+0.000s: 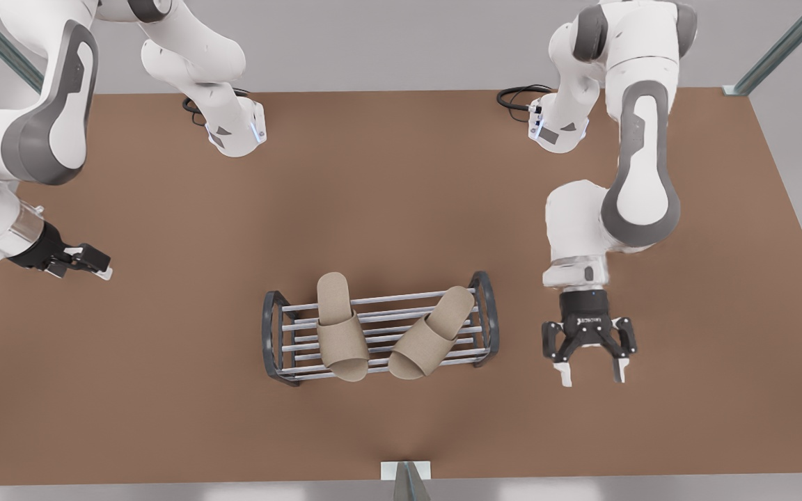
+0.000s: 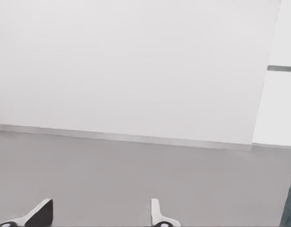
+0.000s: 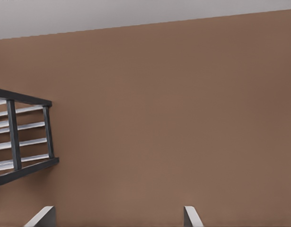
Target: Place the right shoe on the shoe rack with the right arm, and place the left shoe on the shoe rack with the left arm
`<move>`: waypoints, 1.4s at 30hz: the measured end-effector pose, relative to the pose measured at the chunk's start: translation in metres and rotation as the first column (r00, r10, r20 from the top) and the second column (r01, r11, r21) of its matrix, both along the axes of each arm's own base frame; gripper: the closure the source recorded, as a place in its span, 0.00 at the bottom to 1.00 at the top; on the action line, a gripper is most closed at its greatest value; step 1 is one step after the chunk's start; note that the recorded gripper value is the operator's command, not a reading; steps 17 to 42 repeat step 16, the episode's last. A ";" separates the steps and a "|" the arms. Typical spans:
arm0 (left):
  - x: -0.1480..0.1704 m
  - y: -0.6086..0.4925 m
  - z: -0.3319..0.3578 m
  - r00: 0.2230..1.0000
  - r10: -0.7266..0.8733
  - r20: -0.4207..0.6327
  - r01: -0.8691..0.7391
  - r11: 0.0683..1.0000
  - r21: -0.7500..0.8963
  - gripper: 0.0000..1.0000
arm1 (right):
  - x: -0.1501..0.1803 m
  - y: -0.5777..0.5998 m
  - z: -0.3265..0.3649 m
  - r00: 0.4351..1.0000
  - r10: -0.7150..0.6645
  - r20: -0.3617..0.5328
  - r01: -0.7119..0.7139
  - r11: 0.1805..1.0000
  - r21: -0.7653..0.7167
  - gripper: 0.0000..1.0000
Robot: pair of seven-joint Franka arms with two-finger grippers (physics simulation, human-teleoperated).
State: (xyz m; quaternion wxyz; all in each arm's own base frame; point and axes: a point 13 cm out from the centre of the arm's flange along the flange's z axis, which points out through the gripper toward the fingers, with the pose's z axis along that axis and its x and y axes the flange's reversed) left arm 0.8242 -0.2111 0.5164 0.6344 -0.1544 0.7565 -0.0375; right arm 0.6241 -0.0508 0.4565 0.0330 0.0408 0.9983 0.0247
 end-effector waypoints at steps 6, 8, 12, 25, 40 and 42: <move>-0.111 0.211 -0.001 0.618 0.336 -0.711 -0.701 0.646 -0.304 0.00 | -0.001 -0.013 0.016 0.999 -0.031 0.015 0.031 1.000 -0.001 0.00; -0.149 0.197 -0.036 0.498 0.239 -0.833 -0.675 0.711 -0.200 0.00 | -0.003 -0.018 0.016 0.999 -0.041 0.008 0.041 0.999 0.000 0.00; -0.184 0.165 -0.087 0.323 0.108 -0.940 -0.504 0.861 -0.075 0.00 | -0.004 -0.013 0.014 0.999 -0.040 -0.004 0.040 0.999 0.002 0.00; -0.202 0.160 -0.098 0.234 0.036 -0.972 -0.321 0.946 -0.042 0.00 | -0.004 -0.013 0.012 0.999 -0.044 -0.009 0.044 0.999 0.004 0.00; -0.202 0.160 -0.098 0.234 0.036 -0.972 -0.321 0.946 -0.042 0.00 | -0.004 -0.013 0.012 0.999 -0.044 -0.009 0.044 0.999 0.004 0.00; -0.202 0.160 -0.098 0.234 0.036 -0.972 -0.321 0.946 -0.042 0.00 | -0.004 -0.013 0.012 0.999 -0.044 -0.009 0.044 0.999 0.004 0.00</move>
